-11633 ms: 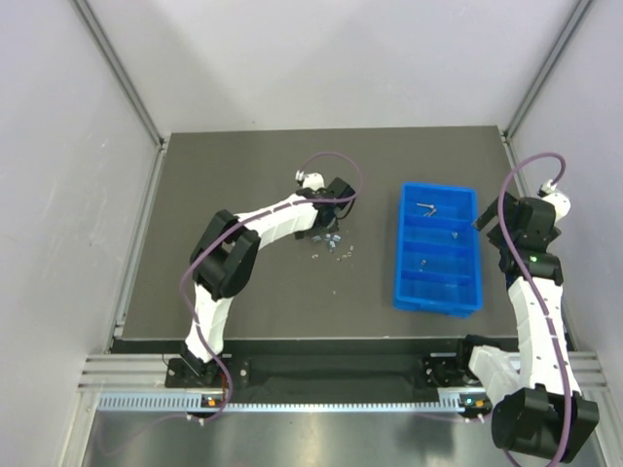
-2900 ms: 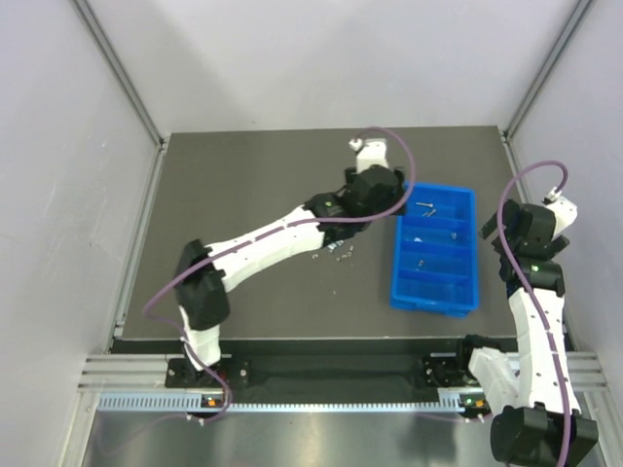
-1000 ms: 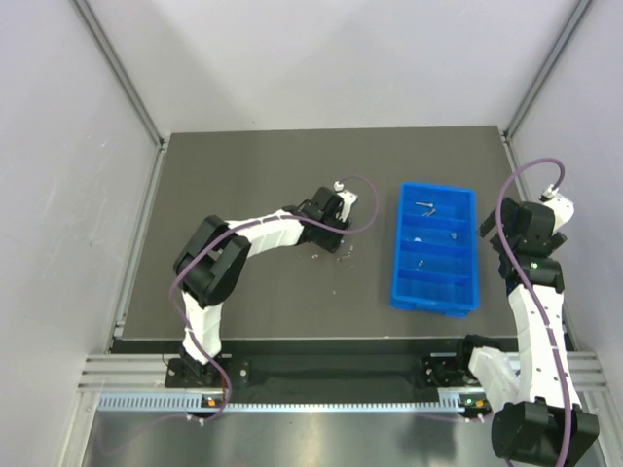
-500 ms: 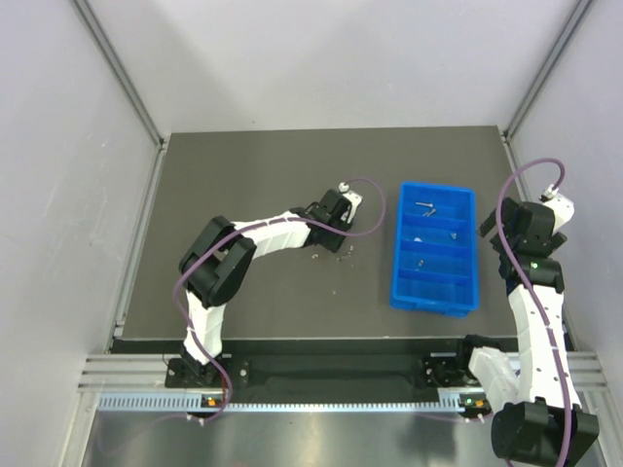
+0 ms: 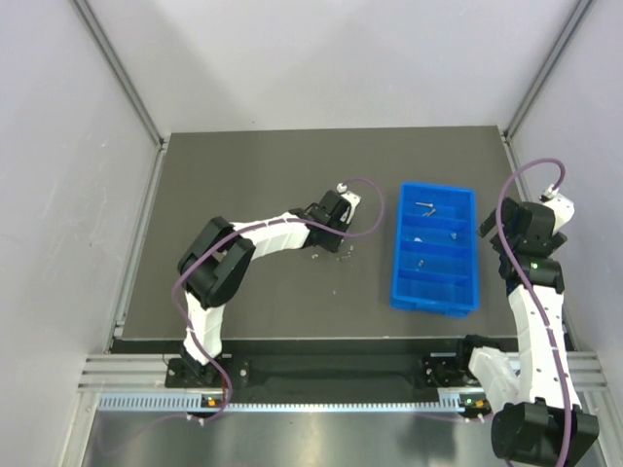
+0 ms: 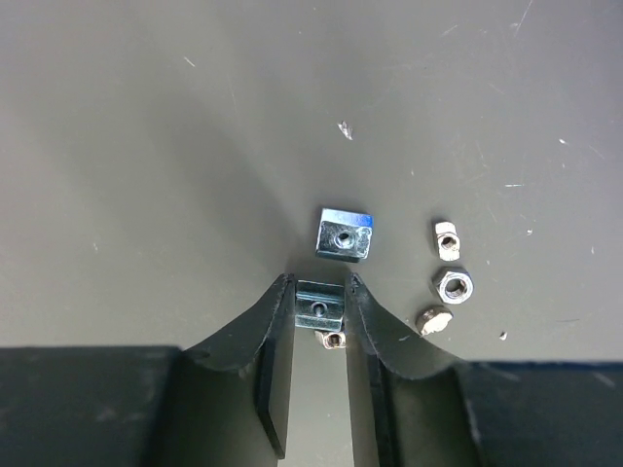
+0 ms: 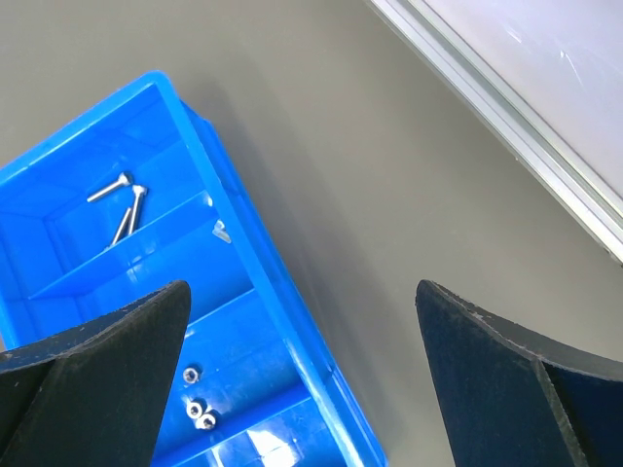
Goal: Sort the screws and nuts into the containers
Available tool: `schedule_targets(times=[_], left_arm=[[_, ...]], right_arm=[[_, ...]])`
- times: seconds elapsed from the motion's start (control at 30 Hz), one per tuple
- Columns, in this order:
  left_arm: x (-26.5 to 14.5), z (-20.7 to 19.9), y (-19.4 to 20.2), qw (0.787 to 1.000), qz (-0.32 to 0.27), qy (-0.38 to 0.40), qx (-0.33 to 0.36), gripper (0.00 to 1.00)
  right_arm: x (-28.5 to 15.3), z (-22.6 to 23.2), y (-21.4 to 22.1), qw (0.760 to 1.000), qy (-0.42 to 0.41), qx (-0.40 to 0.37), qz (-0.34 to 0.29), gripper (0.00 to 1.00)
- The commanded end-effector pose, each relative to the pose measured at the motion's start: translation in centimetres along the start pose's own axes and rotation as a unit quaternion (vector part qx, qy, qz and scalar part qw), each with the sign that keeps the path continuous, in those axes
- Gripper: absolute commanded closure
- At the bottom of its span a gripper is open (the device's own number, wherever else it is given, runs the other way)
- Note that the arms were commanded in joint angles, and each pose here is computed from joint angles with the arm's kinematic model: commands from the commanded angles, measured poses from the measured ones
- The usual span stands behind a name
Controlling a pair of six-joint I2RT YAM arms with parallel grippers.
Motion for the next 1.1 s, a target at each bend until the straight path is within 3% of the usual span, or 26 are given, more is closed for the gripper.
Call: schedule_targets(times=[0.0,0.23,0.4,0.7,0.83,1.07], left_arm=[[-0.2,0.7,4.0,0.996,0.083,-0.018,-0.001,0.80],[-3.1,0.6,-1.1,0.998,-0.015,-0.033,-0.060,0.92],[-5.6,-0.8,-7.3,0.992,-0.110,0.022,-0.065,0.92],[-8.6,-8.9,-16.0,0.958,-0.249,0.135,-0.044,0.91],[-6.8,-14.2,-17.4,0.946,-0.259,0.194,-0.025,0.91],[-3.0,-18.0,-18.2,0.937,-0.274,0.215,-0.013,0.91]], right_arm=[[-0.5,0.1,-1.1,0.999,-0.003,0.008,-0.031,0.00],[-0.3,0.2,-0.9,1.000,-0.004,0.009,-0.025,0.00],[-0.1,0.2,-0.8,1.000,-0.004,0.008,-0.022,0.00],[0.2,0.2,-0.8,1.000,0.005,0.014,-0.018,0.00],[0.2,0.2,-0.8,1.000,0.005,0.009,-0.014,0.00],[-0.2,0.2,-1.1,1.000,-0.001,0.013,-0.023,0.00]])
Point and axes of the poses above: each gripper's point midway between its finger pads, its own x axis out along the fingers, its own z axis along the line the jaws close on, y = z × x, the point moved 7 cm from there along -x, back along the fingers, and after that the axes turned 3 degrees about x, right-handed, at the moved point
